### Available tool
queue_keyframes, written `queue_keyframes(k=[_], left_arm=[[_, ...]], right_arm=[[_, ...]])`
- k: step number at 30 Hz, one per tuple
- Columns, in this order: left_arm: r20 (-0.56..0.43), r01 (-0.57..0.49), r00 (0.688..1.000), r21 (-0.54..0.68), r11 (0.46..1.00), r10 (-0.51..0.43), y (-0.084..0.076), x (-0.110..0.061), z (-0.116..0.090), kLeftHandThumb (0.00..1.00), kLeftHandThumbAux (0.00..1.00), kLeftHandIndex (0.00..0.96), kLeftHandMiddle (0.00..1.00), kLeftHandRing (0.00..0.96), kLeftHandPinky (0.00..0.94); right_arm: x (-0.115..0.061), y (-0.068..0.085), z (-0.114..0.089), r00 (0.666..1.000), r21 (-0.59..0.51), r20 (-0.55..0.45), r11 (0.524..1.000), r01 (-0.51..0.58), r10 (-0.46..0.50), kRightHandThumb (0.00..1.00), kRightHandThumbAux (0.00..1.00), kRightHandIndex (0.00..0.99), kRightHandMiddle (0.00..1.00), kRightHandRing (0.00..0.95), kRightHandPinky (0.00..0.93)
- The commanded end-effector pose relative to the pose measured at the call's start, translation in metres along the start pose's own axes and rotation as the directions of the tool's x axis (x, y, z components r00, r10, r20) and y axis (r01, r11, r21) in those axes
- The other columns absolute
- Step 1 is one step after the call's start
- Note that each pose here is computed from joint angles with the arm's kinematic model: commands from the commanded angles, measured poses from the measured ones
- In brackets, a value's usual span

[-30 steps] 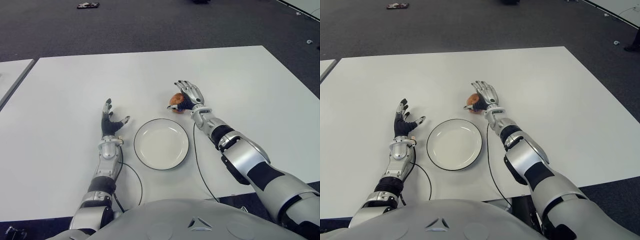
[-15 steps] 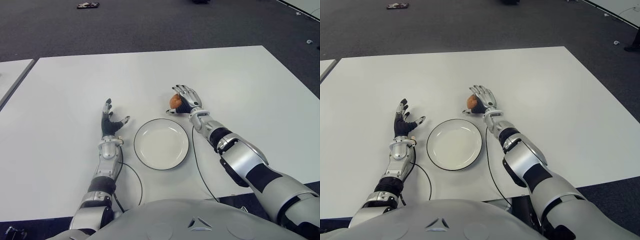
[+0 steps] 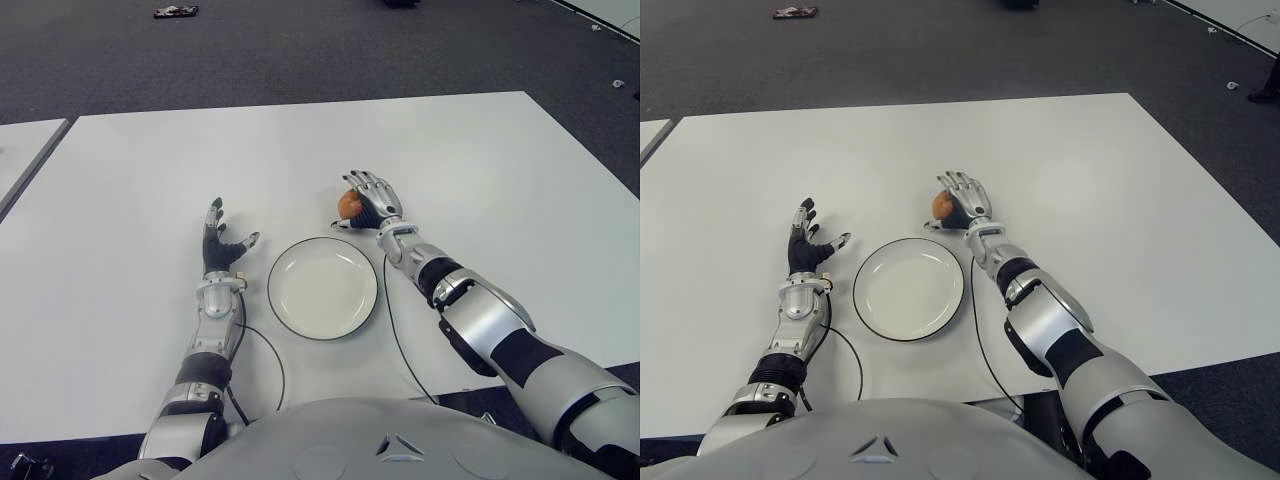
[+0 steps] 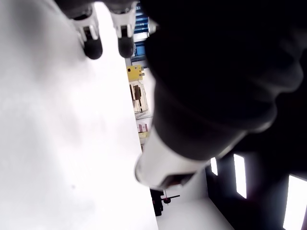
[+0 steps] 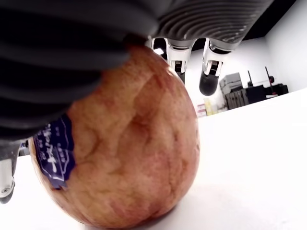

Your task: Put the apples into the plate.

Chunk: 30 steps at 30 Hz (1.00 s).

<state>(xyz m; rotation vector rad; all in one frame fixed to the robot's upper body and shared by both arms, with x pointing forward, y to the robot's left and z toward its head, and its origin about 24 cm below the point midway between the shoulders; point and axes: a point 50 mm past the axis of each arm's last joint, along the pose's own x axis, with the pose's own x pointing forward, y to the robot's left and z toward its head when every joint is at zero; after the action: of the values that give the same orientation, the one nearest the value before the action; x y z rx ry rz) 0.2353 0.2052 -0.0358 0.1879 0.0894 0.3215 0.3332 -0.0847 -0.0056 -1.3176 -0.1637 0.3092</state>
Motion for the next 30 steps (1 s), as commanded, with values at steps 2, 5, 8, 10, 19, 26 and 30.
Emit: queue_keyframes(k=[2, 5, 8, 10, 19, 26, 30], left_arm=[[-0.072, 0.006, 0.997, 0.001, 1.000, -0.006, -0.003, -0.008, -0.013, 0.112, 0.536, 0.000, 0.000, 0.000, 0.022], [-0.067, 0.004, 0.998, 0.003, 1.000, -0.004, -0.003, -0.009, -0.013, 0.106, 0.535, 0.000, 0.000, 0.000, 0.025], [-0.064, 0.005, 0.998, 0.005, 1.000, -0.004, -0.003, -0.009, -0.012, 0.104, 0.536, 0.000, 0.000, 0.000, 0.026], [-0.064, 0.006, 0.998, 0.005, 1.000, -0.005, -0.003, -0.009, -0.013, 0.104, 0.537, 0.000, 0.000, 0.000, 0.027], [-0.067, 0.007, 0.998, 0.006, 1.000, -0.006, -0.001, -0.009, -0.014, 0.106, 0.536, 0.000, 0.000, 0.000, 0.032], [-0.073, 0.009, 0.997, 0.008, 1.000, -0.008, 0.000, -0.009, -0.016, 0.113, 0.535, 0.000, 0.000, 0.000, 0.030], [-0.080, 0.012, 0.997, 0.008, 1.000, -0.011, 0.001, -0.009, -0.017, 0.119, 0.537, 0.000, 0.000, 0.000, 0.020]], right_arm=[[-0.010, 0.018, 0.002, 0.997, -0.006, -0.001, 0.997, -0.073, 0.073, 0.012, 0.486, 0.000, 0.002, 0.000, 0.000], [-0.010, 0.019, 0.003, 0.997, -0.008, 0.003, 0.997, -0.077, 0.077, 0.011, 0.487, 0.000, 0.003, 0.000, 0.000], [-0.011, 0.021, 0.004, 0.996, -0.012, 0.008, 0.996, -0.084, 0.084, 0.011, 0.490, 0.000, 0.004, 0.000, 0.000], [-0.011, 0.021, 0.005, 0.996, -0.015, 0.010, 0.996, -0.086, 0.087, 0.012, 0.492, 0.000, 0.005, 0.000, 0.000], [-0.013, 0.024, 0.005, 0.994, -0.034, 0.006, 0.994, -0.106, 0.106, 0.005, 0.487, 0.000, 0.003, 0.000, 0.000], [-0.015, 0.027, 0.001, 0.993, -0.041, -0.011, 0.992, -0.115, 0.115, 0.011, 0.502, 0.000, 0.007, 0.013, 0.100], [-0.019, 0.029, -0.005, 0.992, -0.028, -0.032, 0.992, -0.125, 0.124, 0.153, 0.553, 0.016, 0.069, 0.140, 0.291]])
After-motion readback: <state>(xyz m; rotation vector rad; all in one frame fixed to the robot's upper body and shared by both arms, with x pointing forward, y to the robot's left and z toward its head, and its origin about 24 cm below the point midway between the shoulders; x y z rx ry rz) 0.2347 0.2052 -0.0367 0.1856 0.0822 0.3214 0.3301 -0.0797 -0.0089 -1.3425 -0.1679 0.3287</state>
